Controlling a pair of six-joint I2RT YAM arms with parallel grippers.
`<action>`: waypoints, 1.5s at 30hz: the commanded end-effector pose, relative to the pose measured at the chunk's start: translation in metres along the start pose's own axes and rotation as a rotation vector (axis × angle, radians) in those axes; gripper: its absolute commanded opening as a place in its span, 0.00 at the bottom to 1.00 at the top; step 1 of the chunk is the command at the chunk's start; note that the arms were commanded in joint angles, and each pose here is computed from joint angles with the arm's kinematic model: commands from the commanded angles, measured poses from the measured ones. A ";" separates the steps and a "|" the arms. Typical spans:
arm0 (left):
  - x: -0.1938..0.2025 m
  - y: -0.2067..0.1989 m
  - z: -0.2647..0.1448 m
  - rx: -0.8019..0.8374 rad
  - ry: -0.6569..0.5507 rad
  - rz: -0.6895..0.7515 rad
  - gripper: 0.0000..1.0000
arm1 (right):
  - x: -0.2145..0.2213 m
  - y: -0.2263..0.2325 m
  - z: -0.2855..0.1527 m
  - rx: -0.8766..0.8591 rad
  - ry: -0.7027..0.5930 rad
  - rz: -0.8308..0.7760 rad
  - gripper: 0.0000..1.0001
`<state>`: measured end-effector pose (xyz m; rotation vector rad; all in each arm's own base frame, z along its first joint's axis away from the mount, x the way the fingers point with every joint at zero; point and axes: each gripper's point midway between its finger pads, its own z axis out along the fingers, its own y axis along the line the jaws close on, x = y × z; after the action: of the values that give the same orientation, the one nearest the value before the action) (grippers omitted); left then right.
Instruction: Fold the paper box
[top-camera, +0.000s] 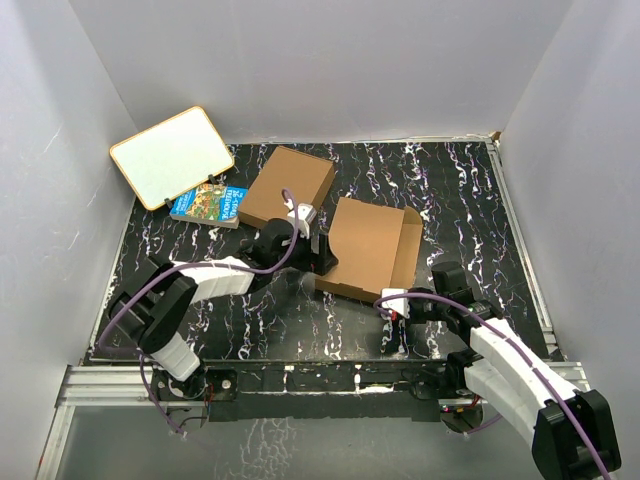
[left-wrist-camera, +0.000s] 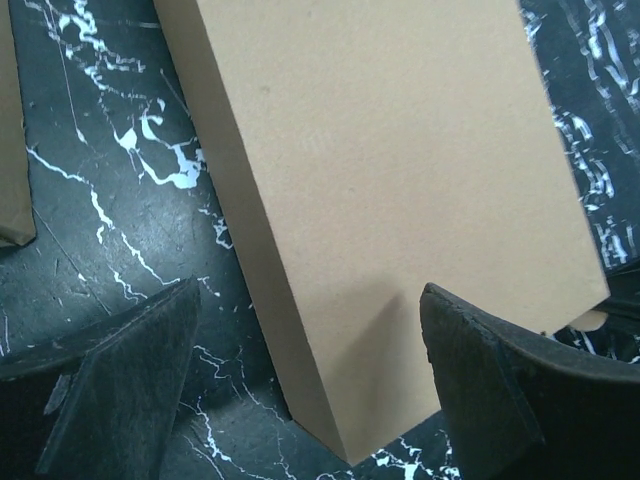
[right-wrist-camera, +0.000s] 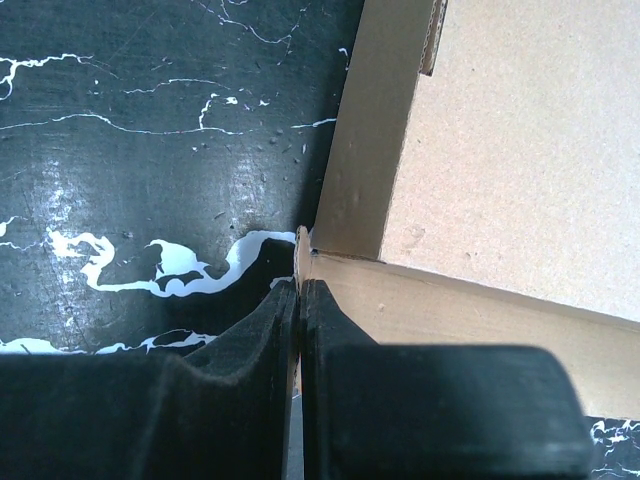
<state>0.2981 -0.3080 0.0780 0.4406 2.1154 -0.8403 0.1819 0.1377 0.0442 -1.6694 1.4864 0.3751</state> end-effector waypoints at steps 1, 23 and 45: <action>0.001 0.004 0.007 -0.039 0.040 0.027 0.89 | -0.005 -0.003 -0.004 -0.007 -0.004 -0.003 0.08; 0.020 0.022 0.007 -0.111 0.088 -0.071 0.74 | 0.009 -0.020 -0.010 0.074 0.080 0.116 0.08; 0.025 0.032 0.008 -0.117 0.098 -0.130 0.72 | 0.002 -0.033 -0.012 0.103 0.079 0.222 0.08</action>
<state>0.3086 -0.3026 0.0604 0.2970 2.2275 -0.8356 0.1920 0.1248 0.0433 -1.5088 1.7448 0.3915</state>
